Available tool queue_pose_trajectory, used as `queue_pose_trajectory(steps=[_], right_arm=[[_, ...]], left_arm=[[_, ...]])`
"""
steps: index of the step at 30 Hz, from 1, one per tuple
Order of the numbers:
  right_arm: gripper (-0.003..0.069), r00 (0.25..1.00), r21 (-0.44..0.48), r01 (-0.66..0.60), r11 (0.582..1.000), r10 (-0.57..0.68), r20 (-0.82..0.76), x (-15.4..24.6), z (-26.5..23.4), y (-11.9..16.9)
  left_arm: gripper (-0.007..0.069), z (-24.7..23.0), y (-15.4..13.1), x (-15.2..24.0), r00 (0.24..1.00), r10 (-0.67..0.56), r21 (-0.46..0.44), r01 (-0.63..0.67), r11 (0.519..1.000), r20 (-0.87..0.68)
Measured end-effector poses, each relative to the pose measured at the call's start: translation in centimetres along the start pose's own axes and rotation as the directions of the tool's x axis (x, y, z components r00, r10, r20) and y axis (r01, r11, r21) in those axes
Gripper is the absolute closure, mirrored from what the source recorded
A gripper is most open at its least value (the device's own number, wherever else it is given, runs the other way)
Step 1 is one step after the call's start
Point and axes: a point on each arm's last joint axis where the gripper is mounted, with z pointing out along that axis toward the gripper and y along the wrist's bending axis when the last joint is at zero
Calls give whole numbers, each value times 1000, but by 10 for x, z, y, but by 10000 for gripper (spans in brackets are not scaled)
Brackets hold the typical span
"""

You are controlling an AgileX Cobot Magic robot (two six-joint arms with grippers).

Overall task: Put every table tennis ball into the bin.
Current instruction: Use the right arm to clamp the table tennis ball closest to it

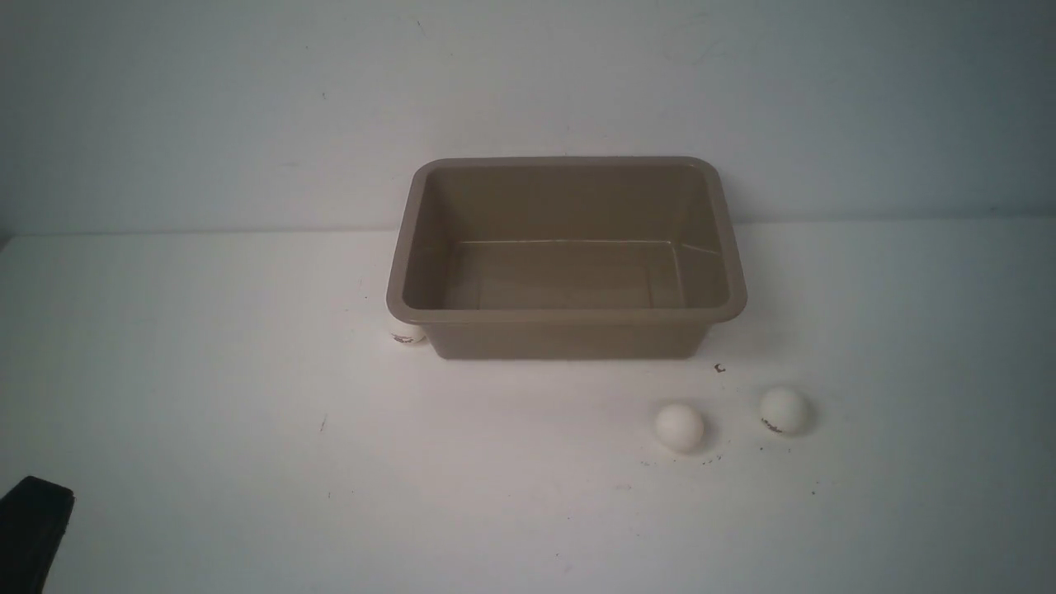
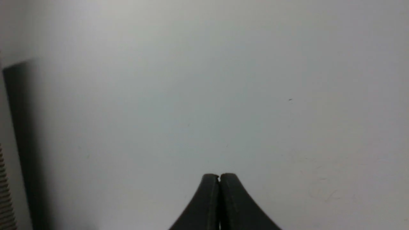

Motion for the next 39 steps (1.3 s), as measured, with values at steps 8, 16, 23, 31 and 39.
queue_pose_trajectory(steps=[8, 16, 23, 31, 39], right_arm=[[675, 921, -188, -227, 956, 148, -361, -10, 60, -7], [675, 889, -129, -223, 966, 147, -434, 9, 88, -32], [673, 927, 63, 3, 998, 21, -374, 11, 97, -61], [671, 892, 277, 143, 950, -3, -451, 36, 114, -102], [671, 828, 494, 299, 817, 35, -559, 69, 122, -146]], left_arm=[[629, 4, -67, -19, 899, 438, 193, -433, 881, 15], [629, 54, -108, -29, 669, 708, 288, -648, 705, -226], [629, 109, -109, -42, 399, 755, 302, -741, 600, -521], [629, 129, -103, -49, 300, 739, 290, -780, 554, -603], [629, 126, -102, -45, 275, 723, 314, -762, 566, -634]])
